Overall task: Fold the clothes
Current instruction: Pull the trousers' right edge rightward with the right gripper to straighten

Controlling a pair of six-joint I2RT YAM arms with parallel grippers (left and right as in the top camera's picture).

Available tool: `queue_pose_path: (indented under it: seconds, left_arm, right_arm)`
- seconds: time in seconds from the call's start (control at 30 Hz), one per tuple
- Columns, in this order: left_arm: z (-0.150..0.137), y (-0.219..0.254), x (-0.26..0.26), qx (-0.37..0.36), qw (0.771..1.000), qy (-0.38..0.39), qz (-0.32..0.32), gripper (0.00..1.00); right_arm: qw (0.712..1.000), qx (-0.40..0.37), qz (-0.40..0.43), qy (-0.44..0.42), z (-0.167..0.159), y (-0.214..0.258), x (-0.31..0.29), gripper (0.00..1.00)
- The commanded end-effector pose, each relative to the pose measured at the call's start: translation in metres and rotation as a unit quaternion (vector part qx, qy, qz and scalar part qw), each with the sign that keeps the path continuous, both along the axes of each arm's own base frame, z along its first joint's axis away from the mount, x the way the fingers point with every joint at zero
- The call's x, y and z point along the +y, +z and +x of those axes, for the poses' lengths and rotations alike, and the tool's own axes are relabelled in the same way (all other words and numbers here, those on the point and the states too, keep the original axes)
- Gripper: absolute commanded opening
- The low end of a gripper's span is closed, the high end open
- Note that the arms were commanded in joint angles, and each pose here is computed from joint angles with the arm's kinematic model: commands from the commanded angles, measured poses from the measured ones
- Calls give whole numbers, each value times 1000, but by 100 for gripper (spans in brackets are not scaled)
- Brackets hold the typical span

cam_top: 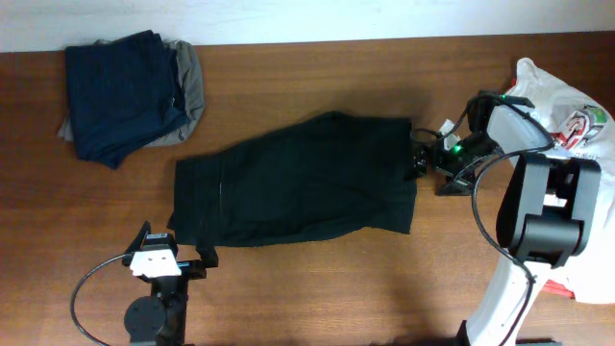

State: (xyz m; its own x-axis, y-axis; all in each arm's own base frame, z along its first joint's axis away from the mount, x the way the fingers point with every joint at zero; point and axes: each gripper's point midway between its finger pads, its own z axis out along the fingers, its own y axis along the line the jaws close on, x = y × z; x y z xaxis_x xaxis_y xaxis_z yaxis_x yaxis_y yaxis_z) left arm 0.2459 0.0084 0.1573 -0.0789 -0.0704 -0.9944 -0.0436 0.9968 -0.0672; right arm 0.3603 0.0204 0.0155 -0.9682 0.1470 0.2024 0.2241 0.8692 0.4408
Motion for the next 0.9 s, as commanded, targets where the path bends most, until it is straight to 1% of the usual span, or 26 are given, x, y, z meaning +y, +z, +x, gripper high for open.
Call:
queue_pose_path:
  seconds: [0.0,0.03,0.1,0.17,0.2,0.27,0.3,0.33,0.4,0.47,0.57,0.63,0.73,0.87]
  left_arm:
    - [0,-1,0,0,1000,1,8,99]
    - [0,-1,0,0,1000,1,8,99]
    - [0,-2,0,0,1000,1,8,99]
    - [0,-1,0,0,1000,1,8,99]
    - [0,-2,0,0,1000,1,8,99]
    - [0,-1,0,0,1000,1,8,100]
    - [0,-2,0,0,1000,1,8,99]
    - [0,-2,0,0,1000,1,8,99]
    - [0,-1,0,0,1000,1,8,99]
    - [0,-1,0,0,1000,1,8,99]
    - [0,-1,0,0,1000,1,8,99]
    - [0,-1,0,0,1000,1,8,99]
    - [0,-2,0,0,1000,1,8,99]
    - [0,-1,0,0,1000,1,8,99]
  right_arm:
    - [999,10,2,43,-13,-19,26,91]
    - [999,9,2,51,-14,-20,32,89]
    - [998,11,1,59,-15,-20,39,77]
    - [998,11,0,65,-16,-20,43,64]
    - [998,11,-1,66,-16,-20,44,55]
    - [998,11,-1,67,-16,-20,44,52]
    - [998,11,-1,67,-16,-20,44,49]
    - [998,11,-1,67,-16,-20,44,42]
    - [998,10,-2,67,-16,-20,44,4]
    - [998,13,-17,66,-15,-22,39,4]
    - [996,27,-75,48,-14,-22,20,4]
    - [994,32,-99,45,-13,-16,10,4]
    - [990,31,-139,15,-9,4,-7,4]
    - [986,-3,-169,-8,-6,42,-23,4]
